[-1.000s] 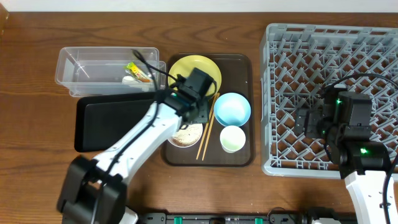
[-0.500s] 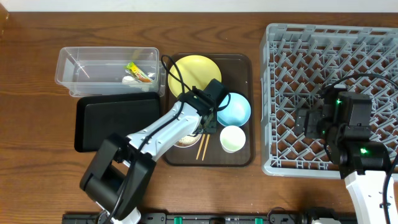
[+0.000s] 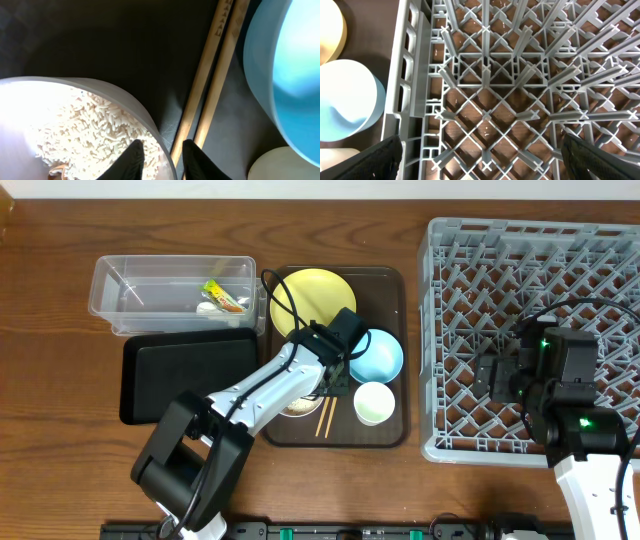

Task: Sort waste into correct bins and load items into the dishwasher rack
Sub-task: 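Grasp the rim of the white rice bowl with the left gripper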

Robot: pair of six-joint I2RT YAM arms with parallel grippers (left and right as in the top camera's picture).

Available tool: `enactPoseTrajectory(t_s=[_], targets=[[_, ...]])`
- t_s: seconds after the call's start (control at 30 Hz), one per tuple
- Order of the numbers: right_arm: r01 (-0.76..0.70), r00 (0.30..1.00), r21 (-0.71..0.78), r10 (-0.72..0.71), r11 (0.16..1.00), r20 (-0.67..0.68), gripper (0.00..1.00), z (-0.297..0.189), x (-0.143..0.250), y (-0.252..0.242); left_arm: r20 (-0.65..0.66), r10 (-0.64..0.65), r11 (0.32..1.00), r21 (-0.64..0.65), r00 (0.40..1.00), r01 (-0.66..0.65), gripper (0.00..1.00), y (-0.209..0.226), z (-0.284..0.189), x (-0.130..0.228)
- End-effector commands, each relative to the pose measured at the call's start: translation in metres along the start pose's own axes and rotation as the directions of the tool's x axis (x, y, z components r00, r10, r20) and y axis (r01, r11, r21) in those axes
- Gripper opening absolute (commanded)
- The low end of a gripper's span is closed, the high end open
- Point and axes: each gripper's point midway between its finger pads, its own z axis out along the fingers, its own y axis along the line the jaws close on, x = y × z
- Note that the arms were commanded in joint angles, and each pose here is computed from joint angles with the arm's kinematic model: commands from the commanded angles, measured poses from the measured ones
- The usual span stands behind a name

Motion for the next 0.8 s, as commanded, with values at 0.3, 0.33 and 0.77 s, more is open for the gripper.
enactPoseTrajectory(t_s=[0.3,0.33,0.77], targets=[[-0.006,1.0,-0.012,0.006,1.0,0.015,0.99,-0.004,-0.006,0.004,-0.046,0.02,0.999,-0.029,0.999,-0.021,0.22,-0.001,0.014,0.013],[-0.006,1.0,-0.012,0.006,1.0,0.014,0.99,-0.004,-0.006,0.004,-0.045,0.019,0.999,-0.028,0.999,-0.021,0.19,-0.001,0.014,0.013],[-0.006,1.0,-0.012,0.006,1.0,0.014,0.99,-0.004,-0.006,0.004,0.053,0.036,0.999,0.029,0.998,-0.038,0.06,-0.005,-0.023,-0.004]])
